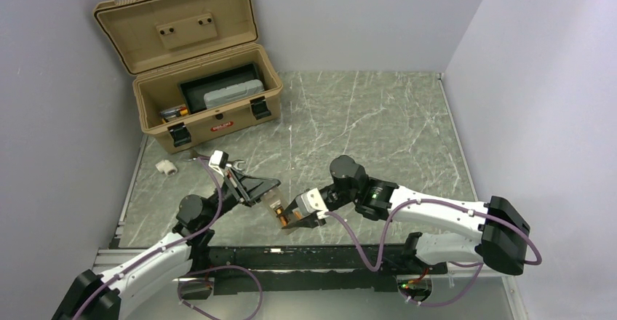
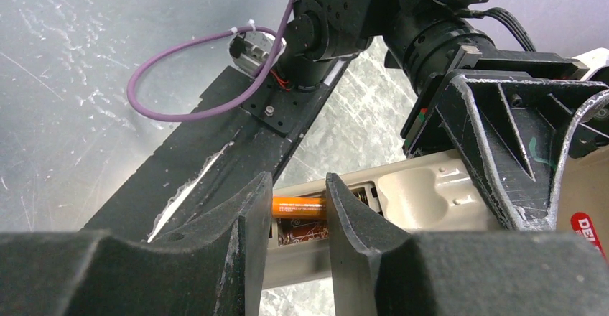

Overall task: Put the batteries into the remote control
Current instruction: Load the battery into the remote control.

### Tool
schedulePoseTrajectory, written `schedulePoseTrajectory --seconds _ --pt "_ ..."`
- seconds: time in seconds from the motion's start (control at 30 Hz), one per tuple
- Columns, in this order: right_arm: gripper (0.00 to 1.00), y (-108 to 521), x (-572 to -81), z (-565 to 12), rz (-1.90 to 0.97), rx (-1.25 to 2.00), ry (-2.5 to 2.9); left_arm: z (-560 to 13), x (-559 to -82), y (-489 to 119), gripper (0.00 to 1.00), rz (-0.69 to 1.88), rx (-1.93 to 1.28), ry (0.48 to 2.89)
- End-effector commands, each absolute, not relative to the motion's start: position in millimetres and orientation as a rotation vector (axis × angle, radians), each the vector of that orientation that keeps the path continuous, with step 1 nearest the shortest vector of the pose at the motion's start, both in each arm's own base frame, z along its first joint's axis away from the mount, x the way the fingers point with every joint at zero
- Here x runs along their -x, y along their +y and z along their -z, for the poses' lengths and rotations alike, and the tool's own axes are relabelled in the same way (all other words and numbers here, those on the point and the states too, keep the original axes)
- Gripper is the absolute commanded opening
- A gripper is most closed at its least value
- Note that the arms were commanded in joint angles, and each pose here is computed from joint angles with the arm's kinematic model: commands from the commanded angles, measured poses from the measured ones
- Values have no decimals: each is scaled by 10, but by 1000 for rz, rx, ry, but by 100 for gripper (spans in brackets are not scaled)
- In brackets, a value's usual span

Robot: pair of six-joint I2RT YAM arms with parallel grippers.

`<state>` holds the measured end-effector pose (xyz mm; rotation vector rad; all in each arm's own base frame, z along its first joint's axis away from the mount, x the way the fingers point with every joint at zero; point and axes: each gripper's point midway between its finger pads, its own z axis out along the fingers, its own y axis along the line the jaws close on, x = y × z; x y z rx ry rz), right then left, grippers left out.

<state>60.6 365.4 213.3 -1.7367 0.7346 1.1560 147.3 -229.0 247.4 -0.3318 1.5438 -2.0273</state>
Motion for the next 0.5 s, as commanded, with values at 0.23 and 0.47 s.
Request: schedulePoseTrajectory --seconds 0.23,0.47 --pt "35 3770 -879 -2237 -1056 1700 725 -2877 -1208 -2270 0 2167 196 1444" --pt "35 3776 -893 -2245 -1051 1691 721 -2897 -1196 -2276 0 2182 187 1439"
